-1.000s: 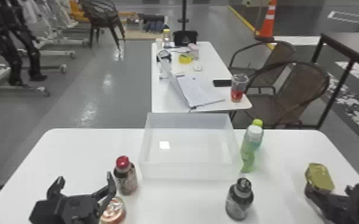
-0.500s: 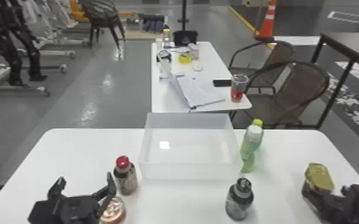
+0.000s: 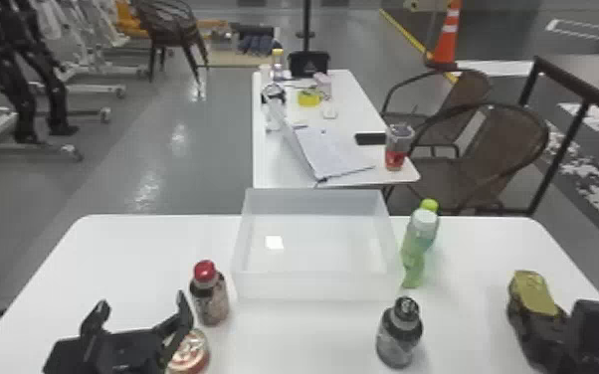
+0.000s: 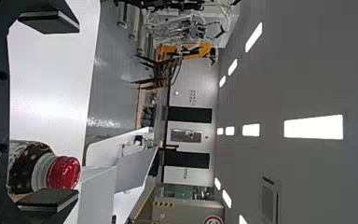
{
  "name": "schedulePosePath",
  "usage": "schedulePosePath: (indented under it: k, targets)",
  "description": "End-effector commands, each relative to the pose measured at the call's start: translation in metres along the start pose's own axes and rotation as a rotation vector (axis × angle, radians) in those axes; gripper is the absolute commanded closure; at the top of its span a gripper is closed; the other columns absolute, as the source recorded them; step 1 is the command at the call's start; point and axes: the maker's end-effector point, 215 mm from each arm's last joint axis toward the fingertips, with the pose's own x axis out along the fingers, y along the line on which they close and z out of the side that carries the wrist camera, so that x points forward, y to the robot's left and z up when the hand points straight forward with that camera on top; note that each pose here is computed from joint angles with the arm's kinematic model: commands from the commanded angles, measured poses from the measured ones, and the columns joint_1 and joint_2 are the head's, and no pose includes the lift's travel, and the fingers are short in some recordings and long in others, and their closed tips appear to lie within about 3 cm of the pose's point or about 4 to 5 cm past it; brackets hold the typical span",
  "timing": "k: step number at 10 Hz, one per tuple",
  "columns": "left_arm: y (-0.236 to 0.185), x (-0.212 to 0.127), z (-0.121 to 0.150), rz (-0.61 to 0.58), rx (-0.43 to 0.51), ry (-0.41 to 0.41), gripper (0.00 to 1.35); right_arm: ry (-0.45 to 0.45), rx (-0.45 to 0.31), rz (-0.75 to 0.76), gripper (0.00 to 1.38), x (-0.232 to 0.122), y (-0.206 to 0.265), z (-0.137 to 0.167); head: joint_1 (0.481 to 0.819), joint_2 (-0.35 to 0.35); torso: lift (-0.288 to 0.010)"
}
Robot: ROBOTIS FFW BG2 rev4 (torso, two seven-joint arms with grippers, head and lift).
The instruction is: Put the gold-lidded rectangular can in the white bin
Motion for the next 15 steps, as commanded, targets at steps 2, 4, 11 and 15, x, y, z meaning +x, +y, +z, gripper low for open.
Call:
schedulePosePath:
  k: [2,4,11,15]
  targets:
    - [0.000,0.000,-0.002,-0.003,-0.002,0.003,0.07,-0.051,0.028,-0.005,1.05,-0.006,0.003,0.016,0.549,0.000,-0.100]
    - [-0.001,0.000,-0.004,-0.004,-0.004,0.003,0.07,-0.083,0.095,0.007,1.05,-0.021,0.006,0.026,0.549,0.000,-0.100]
    - [-0.007,0.004,-0.007,-0.017,-0.018,0.010,0.07,-0.160,0.102,0.182,1.05,-0.064,0.092,0.165,0.549,0.000,-0.100]
    - [-0.012,0.008,-0.008,-0.028,-0.021,0.013,0.07,-0.183,0.119,0.299,1.05,-0.064,0.183,0.253,0.549,0.000,-0.100]
